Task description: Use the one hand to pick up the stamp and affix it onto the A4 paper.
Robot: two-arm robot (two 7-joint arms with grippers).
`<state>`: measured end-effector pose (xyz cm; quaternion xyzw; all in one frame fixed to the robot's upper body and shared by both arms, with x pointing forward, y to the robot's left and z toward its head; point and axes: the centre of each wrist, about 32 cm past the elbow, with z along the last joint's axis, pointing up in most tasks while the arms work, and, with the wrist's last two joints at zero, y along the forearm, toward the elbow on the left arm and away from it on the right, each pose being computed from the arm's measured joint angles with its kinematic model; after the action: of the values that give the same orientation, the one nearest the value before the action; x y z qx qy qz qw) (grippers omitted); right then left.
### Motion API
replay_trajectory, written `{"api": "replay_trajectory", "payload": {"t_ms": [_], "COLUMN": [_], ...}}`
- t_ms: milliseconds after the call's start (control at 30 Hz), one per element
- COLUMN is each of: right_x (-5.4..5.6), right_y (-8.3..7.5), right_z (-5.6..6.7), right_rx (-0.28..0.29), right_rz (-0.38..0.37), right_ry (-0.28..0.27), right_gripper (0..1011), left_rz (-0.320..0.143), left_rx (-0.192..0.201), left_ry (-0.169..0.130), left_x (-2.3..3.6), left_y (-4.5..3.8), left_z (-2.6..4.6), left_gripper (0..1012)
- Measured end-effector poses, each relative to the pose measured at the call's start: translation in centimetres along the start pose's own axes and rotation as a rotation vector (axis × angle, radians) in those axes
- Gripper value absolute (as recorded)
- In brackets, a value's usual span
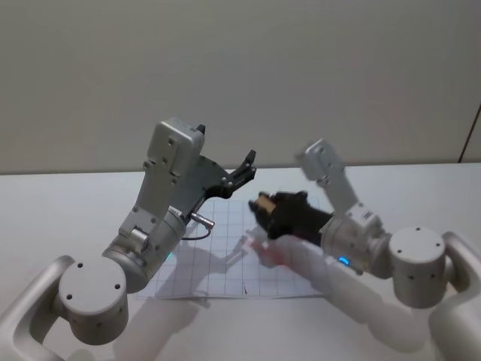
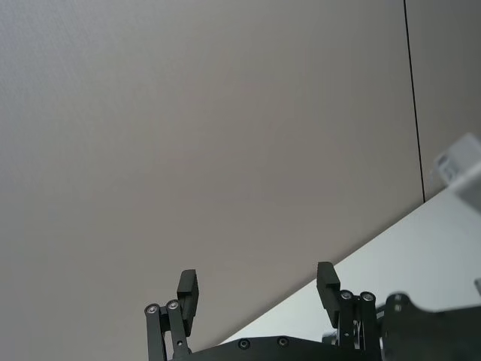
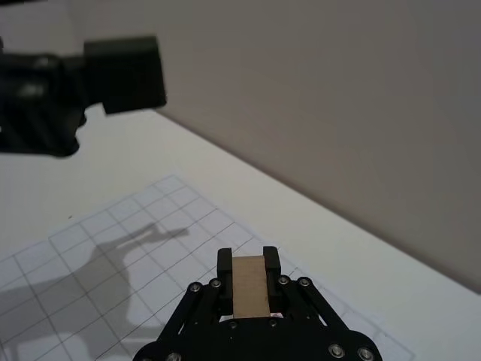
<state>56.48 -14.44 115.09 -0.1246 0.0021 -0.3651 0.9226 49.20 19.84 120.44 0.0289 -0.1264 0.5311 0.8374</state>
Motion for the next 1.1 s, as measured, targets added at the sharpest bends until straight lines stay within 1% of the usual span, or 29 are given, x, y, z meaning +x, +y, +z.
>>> {"api": "replay_trajectory", "payload": {"t_ms": [67,100,167,200,233,367,400,433,467,500,533,600,633,667,700,733,767,800,833,933,1033,1100], "right_x": [0.2,0.4,0.6,0.8,0.8,1.3,1.6,1.6,1.7,1.8,2.0,2.1,2.2,2.3,2.3,2.3,2.4,2.4,2.4,2.3,2.1,2.0], "right_y": [-0.4,-0.9,-1.3,-1.8,-1.8,-3.5,-4.2,-4.2,-4.9,-5.2,-6.0,-6.9,-7.7,-8.1,-9.1,-9.1,-10.0,-10.4,-11.3,-12.8,-14.7,-15.2], "right_z": [0.4,0.6,0.9,1.2,1.2,1.7,1.7,1.7,1.8,1.8,1.6,1.6,1.5,1.4,1.2,1.2,0.8,0.8,0.6,0.2,-0.4,-0.5], "right_rx": [0.018,0.032,0.044,0.056,0.056,0.076,0.078,0.078,0.078,0.078,0.071,0.068,0.059,0.055,0.043,0.043,0.026,0.023,0.008,-0.016,-0.056,-0.067], "right_rz": [-0.02,-0.043,-0.065,-0.089,-0.089,-0.154,-0.181,-0.181,-0.202,-0.213,-0.238,-0.261,-0.283,-0.291,-0.313,-0.313,-0.333,-0.342,-0.357,-0.381,-0.41,-0.417], "right_ry": [-0.001,0.001,0.003,0.006,0.006,0.013,0.018,0.018,0.022,0.025,0.032,0.039,0.049,0.051,0.061,0.061,0.071,0.077,0.085,0.096,0.113,0.119], "right_gripper": [218,218,218,218,218,218,218,218,218,218,218,218,218,218,218,218,218,218,218,218,218,218], "left_rz": [0.0,0.0,0.0,0.0,0.0,0.0,0.0,0.0,0.0,0.0,0.0,0.0,0.0,0.0,0.0,0.0,0.0,0.0,0.0,0.0,0.0,0.0], "left_rx": [0.0,0.0,0.0,0.0,0.0,0.0,0.0,0.0,0.0,0.0,0.0,0.0,0.0,0.0,0.0,0.0,0.0,0.0,0.0,0.0,0.0,0.0], "left_ry": [0.0,0.0,0.0,0.0,0.0,0.0,0.0,0.0,0.0,0.0,0.0,0.0,0.0,0.0,0.0,0.0,0.0,0.0,0.0,0.0,0.0,0.0], "left_x": [0.0,0.0,0.0,0.0,0.0,0.0,0.0,0.0,0.0,0.0,0.0,0.0,0.0,0.0,0.0,0.0,0.0,0.0,0.0,0.0,0.0,0.0], "left_y": [0.0,0.0,0.0,0.0,0.0,0.0,0.0,0.0,0.0,0.0,0.0,0.0,0.0,0.0,0.0,0.0,0.0,0.0,0.0,0.0,0.0,0.0], "left_z": [0.0,0.0,0.0,0.0,0.0,0.0,0.0,0.0,0.0,0.0,0.0,0.0,0.0,0.0,0.0,0.0,0.0,0.0,0.0,0.0,0.0,0.0], "left_gripper": [1001,1001,1001,1001,1001,1001,1001,1001,1001,1001,1001,1001,1001,1001,1001,1001,1001,1001,1001,1001,1001,1001]}}
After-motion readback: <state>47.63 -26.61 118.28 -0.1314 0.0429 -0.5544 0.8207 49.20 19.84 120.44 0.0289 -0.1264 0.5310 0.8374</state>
